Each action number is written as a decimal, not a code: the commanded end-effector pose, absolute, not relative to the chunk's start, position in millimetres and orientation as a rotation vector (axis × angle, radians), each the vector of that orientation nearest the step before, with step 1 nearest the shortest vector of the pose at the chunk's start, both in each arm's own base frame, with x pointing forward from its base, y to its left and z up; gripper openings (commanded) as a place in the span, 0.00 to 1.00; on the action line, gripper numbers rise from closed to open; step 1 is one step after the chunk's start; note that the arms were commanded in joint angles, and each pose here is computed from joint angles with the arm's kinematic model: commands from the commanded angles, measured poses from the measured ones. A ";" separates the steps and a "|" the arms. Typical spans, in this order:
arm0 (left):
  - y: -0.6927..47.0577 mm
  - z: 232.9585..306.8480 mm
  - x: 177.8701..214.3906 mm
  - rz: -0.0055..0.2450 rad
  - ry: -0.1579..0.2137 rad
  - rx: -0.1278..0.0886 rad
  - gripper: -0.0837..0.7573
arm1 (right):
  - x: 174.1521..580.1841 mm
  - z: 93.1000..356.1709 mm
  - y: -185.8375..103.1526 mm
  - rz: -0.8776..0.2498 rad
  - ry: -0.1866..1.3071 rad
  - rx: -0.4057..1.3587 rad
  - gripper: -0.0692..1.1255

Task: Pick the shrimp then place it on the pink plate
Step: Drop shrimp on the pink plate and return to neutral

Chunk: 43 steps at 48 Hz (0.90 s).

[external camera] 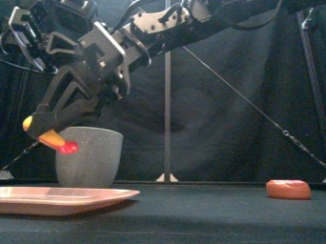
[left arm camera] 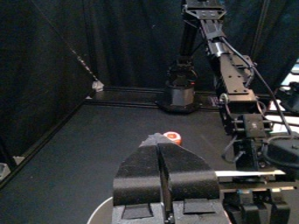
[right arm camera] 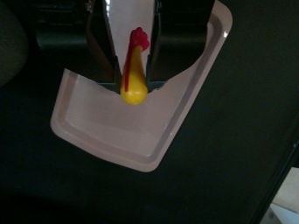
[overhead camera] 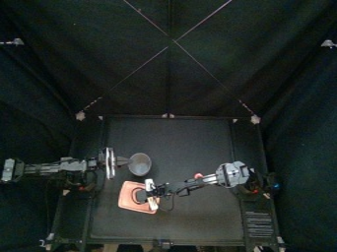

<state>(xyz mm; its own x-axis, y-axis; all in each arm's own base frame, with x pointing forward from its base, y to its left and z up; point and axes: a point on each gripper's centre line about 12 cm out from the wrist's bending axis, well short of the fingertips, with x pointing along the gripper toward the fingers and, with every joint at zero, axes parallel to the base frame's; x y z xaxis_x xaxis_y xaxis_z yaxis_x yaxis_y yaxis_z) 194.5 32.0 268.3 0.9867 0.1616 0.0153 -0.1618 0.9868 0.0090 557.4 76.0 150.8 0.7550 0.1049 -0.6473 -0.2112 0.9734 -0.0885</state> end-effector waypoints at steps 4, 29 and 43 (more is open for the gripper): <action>32.7 270.8 195.3 0.165 -0.022 0.011 0.22 | 564.1 166.0 76.9 0.170 0.698 -0.113 0.61; 32.6 263.9 193.9 0.166 -0.005 0.008 0.22 | 564.9 182.8 71.8 0.159 0.655 -0.102 0.78; 32.4 258.3 192.7 0.166 0.008 0.004 0.22 | 537.4 221.1 66.2 0.131 0.405 -0.073 0.78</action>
<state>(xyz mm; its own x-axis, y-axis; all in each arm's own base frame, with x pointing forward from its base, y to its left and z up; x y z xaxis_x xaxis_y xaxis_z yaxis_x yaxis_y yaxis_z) 191.2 31.5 253.4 0.9866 0.1620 -0.0215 -0.1619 0.9868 0.0074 547.9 71.8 176.4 0.8444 0.1159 -0.5231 -0.1640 0.9854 -0.0466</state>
